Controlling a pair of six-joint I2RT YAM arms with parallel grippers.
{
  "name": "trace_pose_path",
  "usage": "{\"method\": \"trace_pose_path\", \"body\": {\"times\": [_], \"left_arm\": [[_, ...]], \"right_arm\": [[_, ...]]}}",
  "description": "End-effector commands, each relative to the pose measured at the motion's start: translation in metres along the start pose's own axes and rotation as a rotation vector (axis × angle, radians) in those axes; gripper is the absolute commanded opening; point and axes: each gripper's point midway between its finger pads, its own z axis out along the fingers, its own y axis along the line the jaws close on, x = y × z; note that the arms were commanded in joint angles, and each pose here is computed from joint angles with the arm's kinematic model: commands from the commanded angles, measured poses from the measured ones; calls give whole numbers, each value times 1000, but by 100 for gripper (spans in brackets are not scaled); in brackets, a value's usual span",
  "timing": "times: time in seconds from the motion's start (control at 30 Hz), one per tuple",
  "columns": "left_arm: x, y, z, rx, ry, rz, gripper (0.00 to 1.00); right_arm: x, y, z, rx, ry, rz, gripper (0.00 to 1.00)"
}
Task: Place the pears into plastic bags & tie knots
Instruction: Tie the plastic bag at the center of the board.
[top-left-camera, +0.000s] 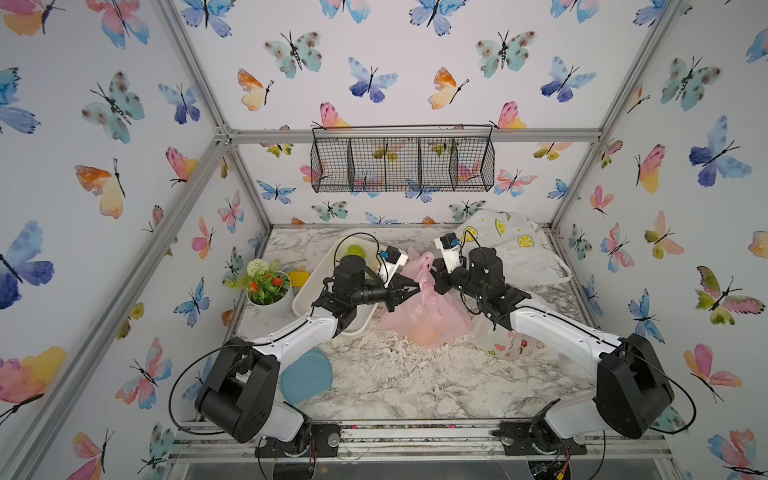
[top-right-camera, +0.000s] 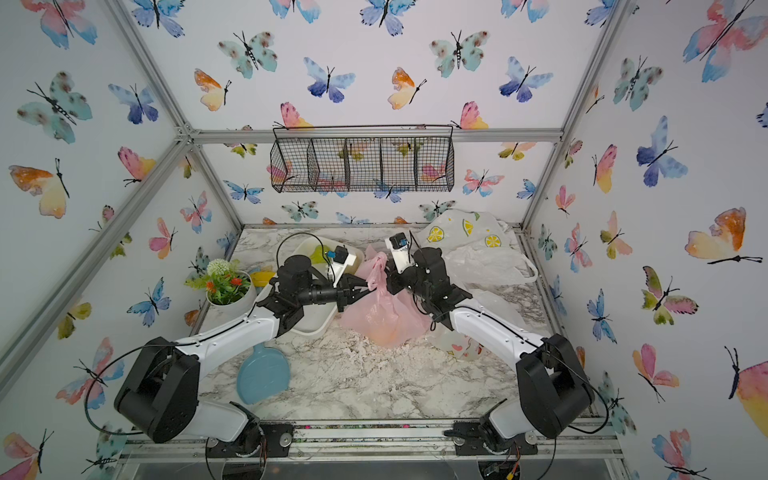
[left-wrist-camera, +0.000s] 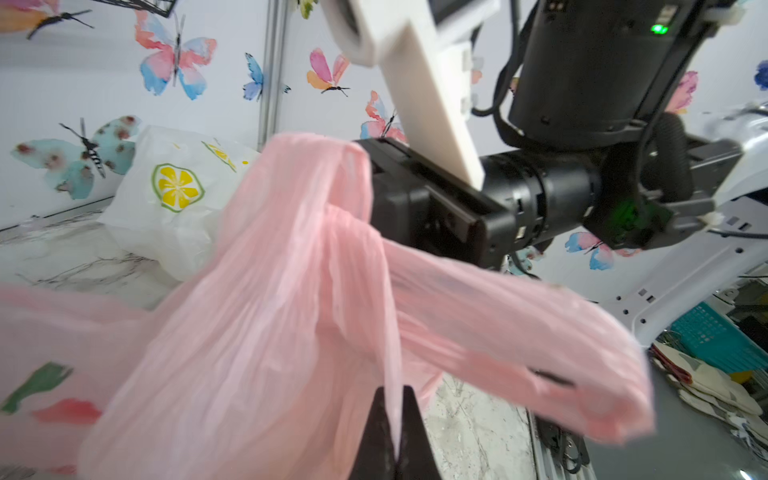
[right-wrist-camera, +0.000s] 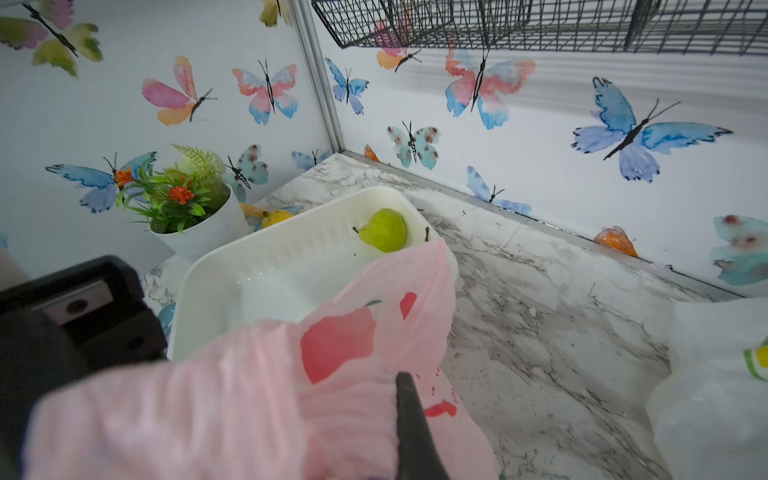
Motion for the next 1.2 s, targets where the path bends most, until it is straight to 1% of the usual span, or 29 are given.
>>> {"method": "trace_pose_path", "body": {"times": [0.0,0.1,0.17,0.23,0.33,0.4,0.47,0.5,0.53,0.6,0.67,0.73,0.77,0.83,0.93,1.0,1.07,1.17], "left_arm": [[-18,-36,11,100,-49,41,3],[-16,-54,17,184,-50,11,4],[-11,-54,21,186,-42,-2,5],[-7,-50,20,171,-38,-8,8],[-4,-50,9,156,-12,-4,20],[-2,-56,-6,151,22,7,31],[2,-59,-21,122,40,20,45],[4,-59,-30,100,47,25,51],[2,-57,-38,74,45,20,54],[-7,-54,-55,32,20,15,54],[-22,-50,-67,-6,-28,13,52],[-36,-38,-71,-65,-81,21,48],[-39,-30,-69,-91,-92,27,45],[-37,-19,-57,-96,-79,44,41],[-21,0,-41,-121,-34,2,39],[-12,-6,-36,-92,-28,7,40],[-10,-17,-32,-50,-60,22,42],[-7,-14,-19,-41,-93,10,45]], "right_arm": [[-57,16,-19,-89,-253,7,3],[-63,26,-33,-173,-328,16,3],[-59,35,-37,-237,-332,7,4],[-50,43,-37,-299,-304,-2,5],[-30,48,-37,-350,-277,2,6],[-22,51,-40,-394,-300,21,7],[-17,56,-38,-444,-298,33,7],[-15,57,-35,-459,-285,39,7],[-14,58,-34,-468,-277,40,7],[-13,59,-31,-480,-263,39,6],[-12,60,-31,-487,-250,31,6],[-13,61,-32,-492,-251,33,6],[-14,62,-33,-496,-253,40,6],[-18,64,-36,-509,-265,54,6],[-25,65,-40,-514,-288,75,5],[-32,62,-42,-492,-310,95,4],[-39,63,-43,-503,-320,114,4],[-46,77,-44,-617,-298,142,5]]}}
